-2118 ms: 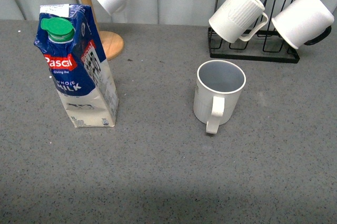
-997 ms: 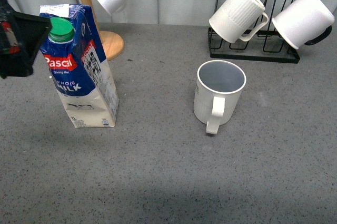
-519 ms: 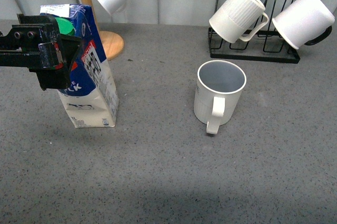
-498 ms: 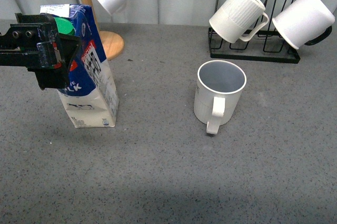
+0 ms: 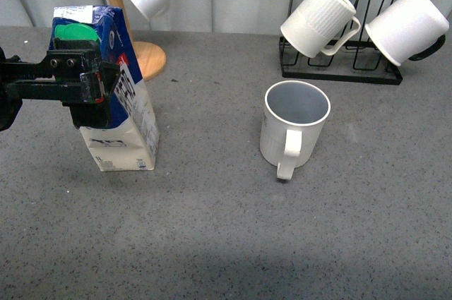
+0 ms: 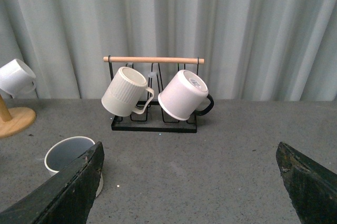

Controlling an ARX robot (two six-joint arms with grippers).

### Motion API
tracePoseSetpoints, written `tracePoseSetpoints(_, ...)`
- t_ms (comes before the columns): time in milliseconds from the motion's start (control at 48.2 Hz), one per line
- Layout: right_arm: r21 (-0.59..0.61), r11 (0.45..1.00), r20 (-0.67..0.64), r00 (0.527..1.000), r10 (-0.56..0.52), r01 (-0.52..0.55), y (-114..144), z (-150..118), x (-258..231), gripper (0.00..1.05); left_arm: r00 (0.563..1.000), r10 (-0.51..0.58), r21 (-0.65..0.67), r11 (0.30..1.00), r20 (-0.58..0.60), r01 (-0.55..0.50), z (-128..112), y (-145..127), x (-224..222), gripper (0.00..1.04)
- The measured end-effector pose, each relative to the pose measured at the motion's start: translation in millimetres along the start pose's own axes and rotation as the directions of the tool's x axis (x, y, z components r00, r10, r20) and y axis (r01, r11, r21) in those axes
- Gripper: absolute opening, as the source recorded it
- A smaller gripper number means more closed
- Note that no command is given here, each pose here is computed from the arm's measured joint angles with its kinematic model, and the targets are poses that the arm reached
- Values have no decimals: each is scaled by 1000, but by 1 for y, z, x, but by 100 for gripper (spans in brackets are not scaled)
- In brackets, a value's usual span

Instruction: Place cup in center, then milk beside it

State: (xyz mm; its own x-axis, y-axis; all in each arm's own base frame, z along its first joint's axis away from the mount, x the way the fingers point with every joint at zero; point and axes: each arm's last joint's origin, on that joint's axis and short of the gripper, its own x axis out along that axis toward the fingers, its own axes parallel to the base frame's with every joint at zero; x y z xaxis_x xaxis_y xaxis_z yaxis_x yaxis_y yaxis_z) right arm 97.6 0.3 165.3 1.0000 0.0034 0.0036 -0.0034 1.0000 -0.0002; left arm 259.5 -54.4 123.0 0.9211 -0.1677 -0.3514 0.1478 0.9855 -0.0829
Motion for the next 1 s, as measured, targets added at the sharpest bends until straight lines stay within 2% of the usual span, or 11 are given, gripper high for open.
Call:
tracePoseSetpoints(228,0,1000,0,1000,0,0,0,0,0,96,1000,27,-4,1000,-2,-27,0,2,7,98)
tracePoseSetpoints(581,0,1000,0,1000,0,0,0,0,0,96,1000,24,-11,1000,3,-24,2,0,7,45)
tracePoseSetpoints(644,0,1000,0,1000,0,0,0,0,0,96,1000,23,-11,1000,9,-23,4,-3,6,38)
tracePoseSetpoints(810,0,1000,0,1000,0,0,0,0,0,96,999,-11,-4,1000,52,11,13,-23,5,11)
tracePoseSetpoints(872,0,1000,0,1000,0,0,0,0,0,96,997,-17,-3,1000,72,17,16,-31,7,6)
tracePoseSetpoints(997,0,1000,0,1000,0,0,0,0,0,96,994,-28,3,1000,103,28,18,-46,13,6)
